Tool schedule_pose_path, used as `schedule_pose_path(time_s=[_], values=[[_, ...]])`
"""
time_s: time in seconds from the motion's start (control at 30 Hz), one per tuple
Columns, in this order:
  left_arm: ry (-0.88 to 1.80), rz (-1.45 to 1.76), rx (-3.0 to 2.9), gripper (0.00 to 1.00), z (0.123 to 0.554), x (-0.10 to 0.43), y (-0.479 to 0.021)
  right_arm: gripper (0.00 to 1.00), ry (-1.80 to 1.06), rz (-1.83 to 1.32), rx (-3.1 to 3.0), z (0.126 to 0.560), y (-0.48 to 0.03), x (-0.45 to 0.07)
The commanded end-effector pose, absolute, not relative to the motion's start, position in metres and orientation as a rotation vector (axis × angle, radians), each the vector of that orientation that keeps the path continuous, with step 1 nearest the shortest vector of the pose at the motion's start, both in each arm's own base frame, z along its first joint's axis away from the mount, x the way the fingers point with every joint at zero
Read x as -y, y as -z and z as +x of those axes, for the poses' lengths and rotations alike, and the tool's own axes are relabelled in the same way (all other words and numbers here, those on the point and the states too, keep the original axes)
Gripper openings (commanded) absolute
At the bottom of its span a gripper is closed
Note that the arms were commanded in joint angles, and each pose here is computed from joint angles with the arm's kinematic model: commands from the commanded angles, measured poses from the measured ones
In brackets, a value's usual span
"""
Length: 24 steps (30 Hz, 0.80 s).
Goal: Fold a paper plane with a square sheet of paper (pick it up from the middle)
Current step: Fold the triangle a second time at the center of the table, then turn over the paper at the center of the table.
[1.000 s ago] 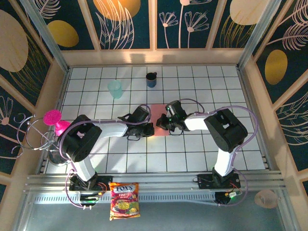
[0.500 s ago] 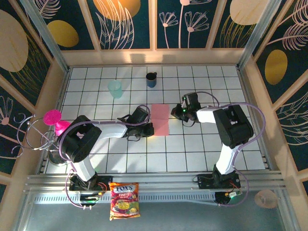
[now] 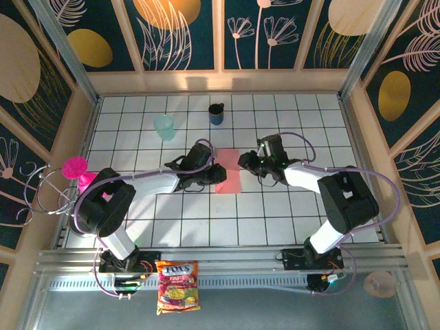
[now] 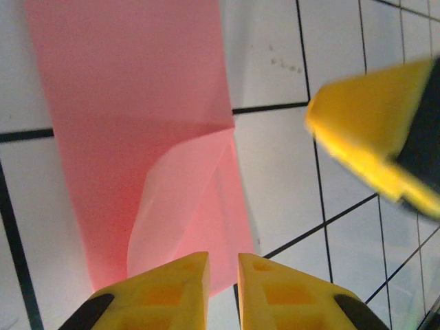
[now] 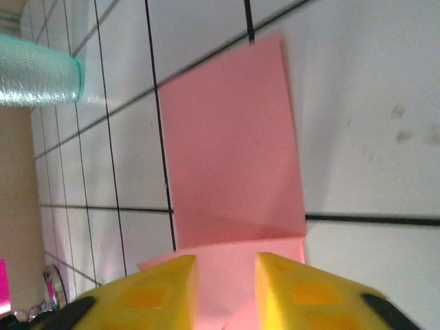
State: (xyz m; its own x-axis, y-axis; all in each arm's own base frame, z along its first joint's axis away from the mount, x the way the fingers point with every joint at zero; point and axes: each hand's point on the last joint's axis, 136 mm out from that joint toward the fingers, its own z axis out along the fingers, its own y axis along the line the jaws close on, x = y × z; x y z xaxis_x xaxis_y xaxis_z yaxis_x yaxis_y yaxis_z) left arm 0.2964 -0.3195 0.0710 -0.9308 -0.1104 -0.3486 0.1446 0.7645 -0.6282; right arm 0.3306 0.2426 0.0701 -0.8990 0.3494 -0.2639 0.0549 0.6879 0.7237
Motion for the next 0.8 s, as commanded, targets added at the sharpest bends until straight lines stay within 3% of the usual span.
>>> schedule_pose_path(time_s=[0.0,0.77], values=[[0.943,-0.021,-2.611,0.20,0.306,0.319,-0.060,0.35,-1.155,0.388,-2.509,0.320,-0.070,-0.254],[0.866,-0.257,-2.698,0.19,0.306,0.282,-0.002,0.36,-1.168,0.506,-2.566,0.316,-0.039,-0.275]])
